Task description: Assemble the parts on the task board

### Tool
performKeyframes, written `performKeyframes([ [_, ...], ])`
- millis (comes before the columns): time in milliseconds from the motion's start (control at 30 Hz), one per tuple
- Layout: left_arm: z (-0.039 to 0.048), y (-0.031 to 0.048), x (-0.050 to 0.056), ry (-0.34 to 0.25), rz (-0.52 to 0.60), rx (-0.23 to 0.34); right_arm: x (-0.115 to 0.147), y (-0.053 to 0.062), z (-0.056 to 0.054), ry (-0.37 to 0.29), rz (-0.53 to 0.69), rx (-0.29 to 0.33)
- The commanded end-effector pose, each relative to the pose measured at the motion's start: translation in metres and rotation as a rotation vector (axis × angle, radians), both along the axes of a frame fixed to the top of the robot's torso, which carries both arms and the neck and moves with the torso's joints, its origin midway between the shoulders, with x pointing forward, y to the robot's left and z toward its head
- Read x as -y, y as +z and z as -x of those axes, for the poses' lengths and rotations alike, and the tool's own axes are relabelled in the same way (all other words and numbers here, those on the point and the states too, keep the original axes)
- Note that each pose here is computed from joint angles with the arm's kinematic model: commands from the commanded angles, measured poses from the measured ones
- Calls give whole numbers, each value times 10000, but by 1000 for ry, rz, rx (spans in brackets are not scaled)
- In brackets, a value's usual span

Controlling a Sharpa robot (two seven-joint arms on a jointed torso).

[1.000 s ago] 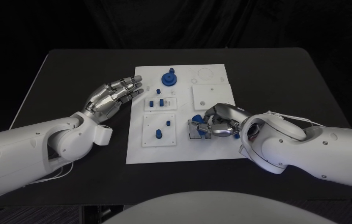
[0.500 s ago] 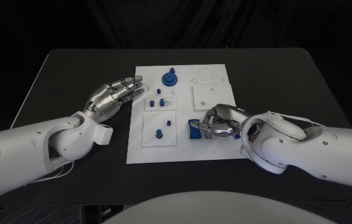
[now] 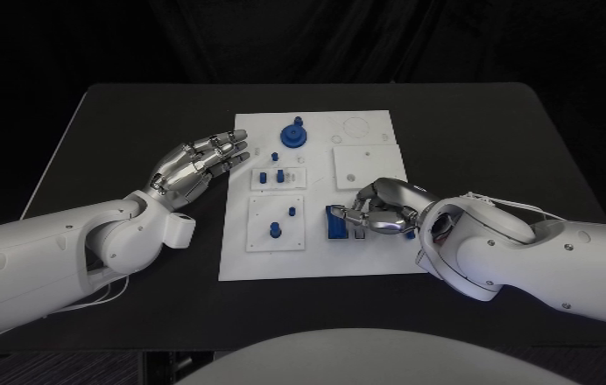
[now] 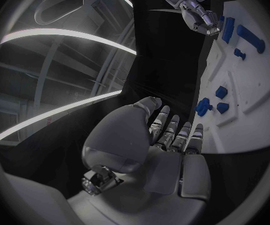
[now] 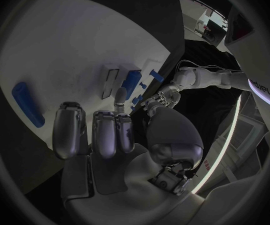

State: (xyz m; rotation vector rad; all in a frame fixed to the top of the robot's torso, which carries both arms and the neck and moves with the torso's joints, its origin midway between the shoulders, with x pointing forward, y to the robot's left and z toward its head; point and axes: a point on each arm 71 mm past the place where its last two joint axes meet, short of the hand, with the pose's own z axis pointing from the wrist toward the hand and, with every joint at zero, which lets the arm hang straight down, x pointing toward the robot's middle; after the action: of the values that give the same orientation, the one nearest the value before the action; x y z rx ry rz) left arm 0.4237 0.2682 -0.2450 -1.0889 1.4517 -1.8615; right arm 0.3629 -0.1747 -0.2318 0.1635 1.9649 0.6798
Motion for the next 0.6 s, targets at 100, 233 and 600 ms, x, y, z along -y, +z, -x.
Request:
performKeyframes([
  [100,13,38,-7,1,37,43,28,56,46,13,-62,29],
  [233,18,39,-18,3,36,42,118,81,79,-7,-68,33],
  [600,43,51,-39,14,30,43,554,168,178,-108,42,62],
])
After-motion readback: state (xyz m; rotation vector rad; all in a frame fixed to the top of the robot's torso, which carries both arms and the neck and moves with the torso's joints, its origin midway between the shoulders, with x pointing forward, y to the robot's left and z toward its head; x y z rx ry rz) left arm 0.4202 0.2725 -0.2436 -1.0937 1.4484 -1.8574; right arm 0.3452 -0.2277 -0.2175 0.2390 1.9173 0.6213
